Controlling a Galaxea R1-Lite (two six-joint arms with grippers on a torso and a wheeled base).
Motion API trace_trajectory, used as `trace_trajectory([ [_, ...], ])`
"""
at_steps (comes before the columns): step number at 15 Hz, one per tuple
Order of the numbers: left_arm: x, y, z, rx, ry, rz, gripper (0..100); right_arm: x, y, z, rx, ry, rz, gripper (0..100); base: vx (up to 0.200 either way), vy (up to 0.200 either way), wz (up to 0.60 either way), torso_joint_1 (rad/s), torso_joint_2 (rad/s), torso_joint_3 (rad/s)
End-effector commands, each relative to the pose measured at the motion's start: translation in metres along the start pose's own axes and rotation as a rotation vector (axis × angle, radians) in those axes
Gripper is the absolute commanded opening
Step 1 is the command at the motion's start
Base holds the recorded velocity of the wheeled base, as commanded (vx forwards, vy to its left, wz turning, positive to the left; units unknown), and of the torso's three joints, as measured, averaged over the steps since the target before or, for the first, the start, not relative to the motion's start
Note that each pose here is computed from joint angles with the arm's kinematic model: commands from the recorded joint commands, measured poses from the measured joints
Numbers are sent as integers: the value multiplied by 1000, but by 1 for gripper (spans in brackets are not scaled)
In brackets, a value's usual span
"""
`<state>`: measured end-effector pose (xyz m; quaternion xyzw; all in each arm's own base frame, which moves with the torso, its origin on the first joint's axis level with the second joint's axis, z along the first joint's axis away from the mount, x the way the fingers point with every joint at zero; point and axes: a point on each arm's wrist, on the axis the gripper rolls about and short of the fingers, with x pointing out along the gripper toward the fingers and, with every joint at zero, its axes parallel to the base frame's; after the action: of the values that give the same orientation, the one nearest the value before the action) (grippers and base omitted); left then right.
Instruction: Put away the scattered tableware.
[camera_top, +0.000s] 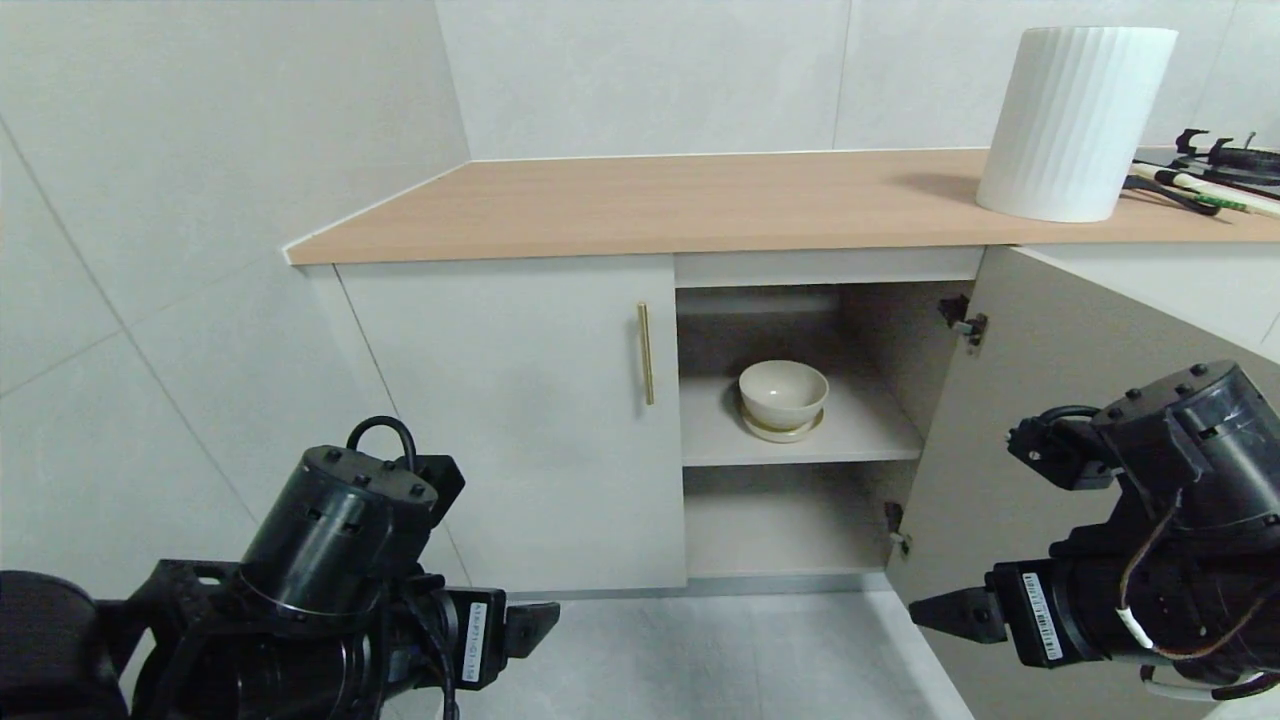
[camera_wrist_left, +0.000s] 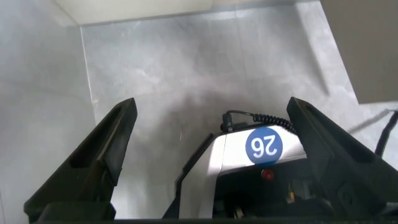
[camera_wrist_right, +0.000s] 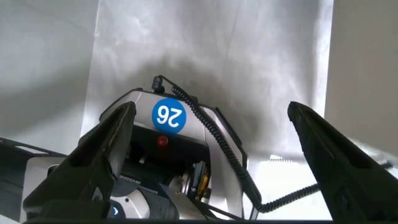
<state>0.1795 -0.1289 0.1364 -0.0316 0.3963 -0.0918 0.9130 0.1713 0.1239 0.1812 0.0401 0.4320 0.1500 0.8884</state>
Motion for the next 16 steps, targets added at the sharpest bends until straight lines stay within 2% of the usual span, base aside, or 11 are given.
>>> trace_trajectory([
  [1,1,0,0,2,2,1,100,2,0,0,-1,7,-2,100,0,0,0,0,0,0],
  [10,0,0,-1,2,2,1,100,2,-1,-3,-8,15,-9,100,0,0,0,0,0,0],
  [14,0,-1,-1,5,0,5,100,-5,-3,-6,-27,10,-6,100,0,-200,0,1,4,1],
  [16,-2,0,-1,4,-4,3,100,-17,-8,-14,-69,61,-25,100,0,-200,0,2,2,-2],
])
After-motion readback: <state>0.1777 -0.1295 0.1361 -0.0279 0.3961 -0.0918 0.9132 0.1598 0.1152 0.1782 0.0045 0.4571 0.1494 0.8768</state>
